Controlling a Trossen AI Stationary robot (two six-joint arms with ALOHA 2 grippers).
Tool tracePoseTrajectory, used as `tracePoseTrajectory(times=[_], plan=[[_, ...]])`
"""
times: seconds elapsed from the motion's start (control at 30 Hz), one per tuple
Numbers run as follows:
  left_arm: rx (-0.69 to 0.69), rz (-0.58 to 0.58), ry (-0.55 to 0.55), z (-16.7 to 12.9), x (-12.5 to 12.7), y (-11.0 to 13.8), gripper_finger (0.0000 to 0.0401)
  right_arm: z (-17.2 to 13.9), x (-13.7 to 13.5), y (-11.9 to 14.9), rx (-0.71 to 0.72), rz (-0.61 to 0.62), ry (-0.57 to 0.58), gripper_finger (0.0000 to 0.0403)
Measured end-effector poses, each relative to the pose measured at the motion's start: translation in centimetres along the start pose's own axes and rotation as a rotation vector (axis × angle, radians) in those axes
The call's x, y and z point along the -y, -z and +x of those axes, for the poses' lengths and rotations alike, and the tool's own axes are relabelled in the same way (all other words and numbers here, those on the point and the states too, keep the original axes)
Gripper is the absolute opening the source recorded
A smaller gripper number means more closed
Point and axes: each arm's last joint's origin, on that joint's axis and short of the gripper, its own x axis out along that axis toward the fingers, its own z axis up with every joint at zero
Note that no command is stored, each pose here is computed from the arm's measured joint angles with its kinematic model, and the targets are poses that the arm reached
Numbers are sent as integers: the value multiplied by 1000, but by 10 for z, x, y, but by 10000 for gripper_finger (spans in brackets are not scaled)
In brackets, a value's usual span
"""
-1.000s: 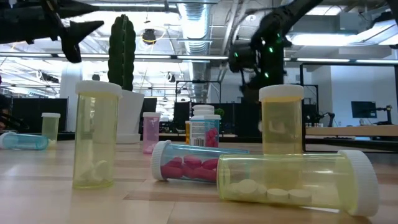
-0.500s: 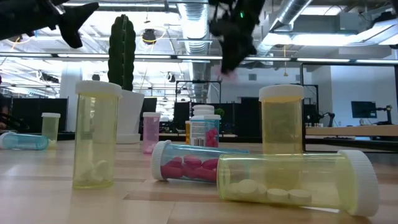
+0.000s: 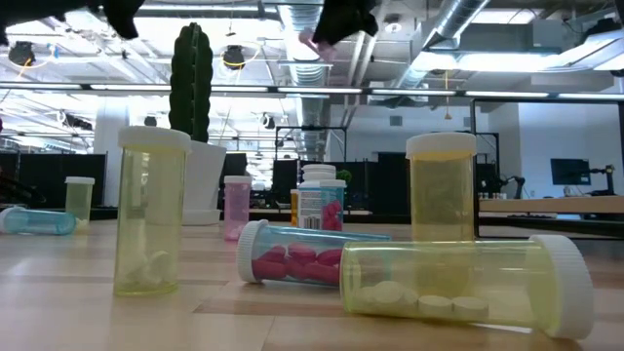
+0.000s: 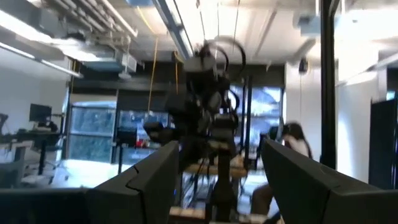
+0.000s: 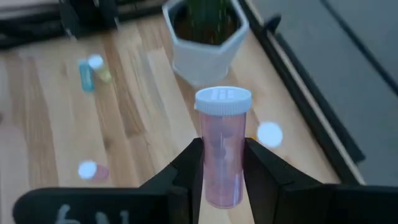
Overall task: Pick and place medicine bottles onto shelf by color
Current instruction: Put the top pink pill bottle on the shelf
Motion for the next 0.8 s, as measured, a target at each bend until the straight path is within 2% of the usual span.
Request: tracePoseTrajectory(times=[0.17,0.37,0.57,0.7,0.8], plan=[[-104,-9,-6,25,5,1,222,-3,-12,-9,111,-72,-30,110],[-188,-13,-8,57,12,18,222,-12,-41,-17,249,-186,-91,110],[-210,70,-2,92,20,29,222,-20,-61,-17,306,-255,-133,110],[-224,118,-11,111,23,35,222,-23,-66,-17,318,-299,-139,110],[-235,137,-36,119,24,37,222,-40,-56,-17,330,-336,-115,110]])
